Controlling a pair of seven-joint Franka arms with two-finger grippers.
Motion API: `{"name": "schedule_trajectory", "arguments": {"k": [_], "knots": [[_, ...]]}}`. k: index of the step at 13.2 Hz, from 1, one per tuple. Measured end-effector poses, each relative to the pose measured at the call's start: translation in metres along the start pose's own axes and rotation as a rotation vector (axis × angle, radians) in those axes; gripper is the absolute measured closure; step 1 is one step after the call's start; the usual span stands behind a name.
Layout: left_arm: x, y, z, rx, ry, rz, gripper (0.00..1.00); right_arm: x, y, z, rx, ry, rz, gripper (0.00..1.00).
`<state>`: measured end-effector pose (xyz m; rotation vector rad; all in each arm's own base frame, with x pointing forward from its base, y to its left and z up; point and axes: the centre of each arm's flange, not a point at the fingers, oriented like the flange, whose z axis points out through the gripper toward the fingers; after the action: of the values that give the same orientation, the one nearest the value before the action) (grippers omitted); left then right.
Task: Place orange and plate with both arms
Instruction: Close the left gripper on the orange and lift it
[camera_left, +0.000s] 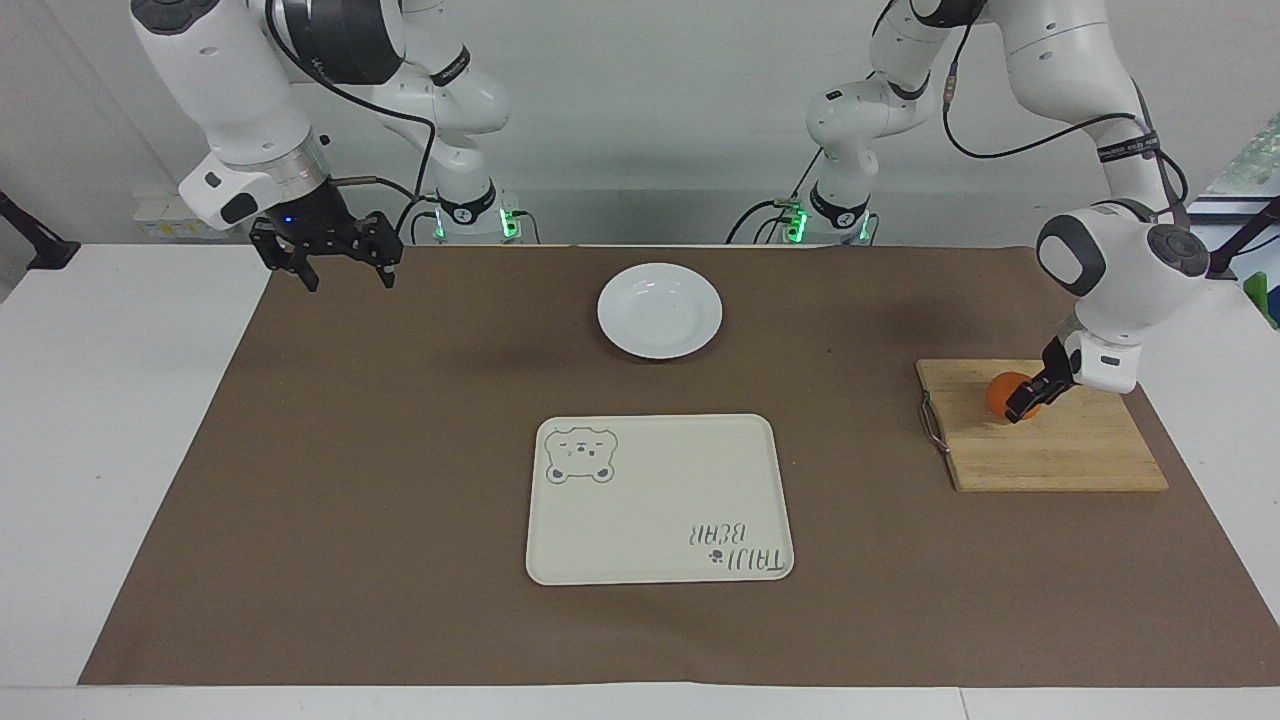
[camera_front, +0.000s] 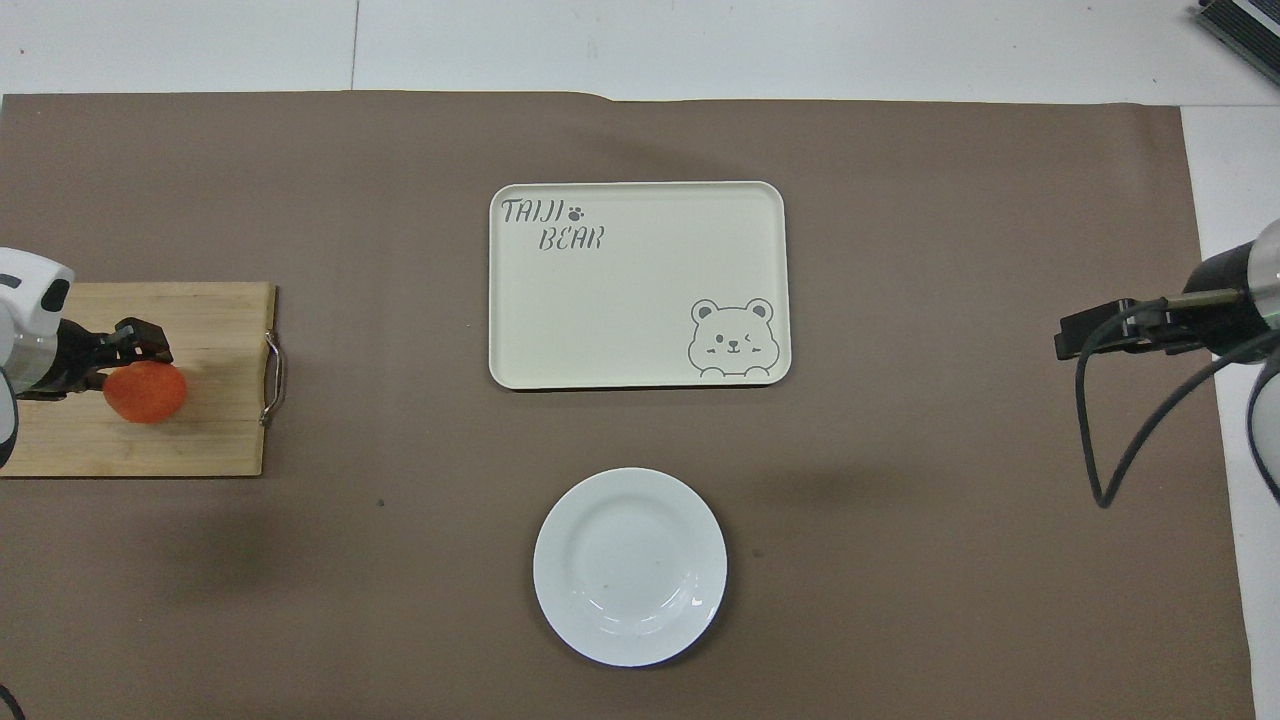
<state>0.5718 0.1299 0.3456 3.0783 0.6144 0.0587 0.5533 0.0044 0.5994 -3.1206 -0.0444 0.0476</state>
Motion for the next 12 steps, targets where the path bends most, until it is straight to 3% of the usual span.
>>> {"name": "schedule_trajectory", "arguments": {"k": [9,12], "knots": [[-0.004,0.002,-0.001,0.008,-0.050,0.006,0.29,0.000,0.000,0.000,0.000,0.000,0.000,0.00],[0.001,0.008,-0.025,0.015,-0.090,0.016,0.29,0.000,0.000,0.000,0.000,0.000,0.000,0.00]]}}
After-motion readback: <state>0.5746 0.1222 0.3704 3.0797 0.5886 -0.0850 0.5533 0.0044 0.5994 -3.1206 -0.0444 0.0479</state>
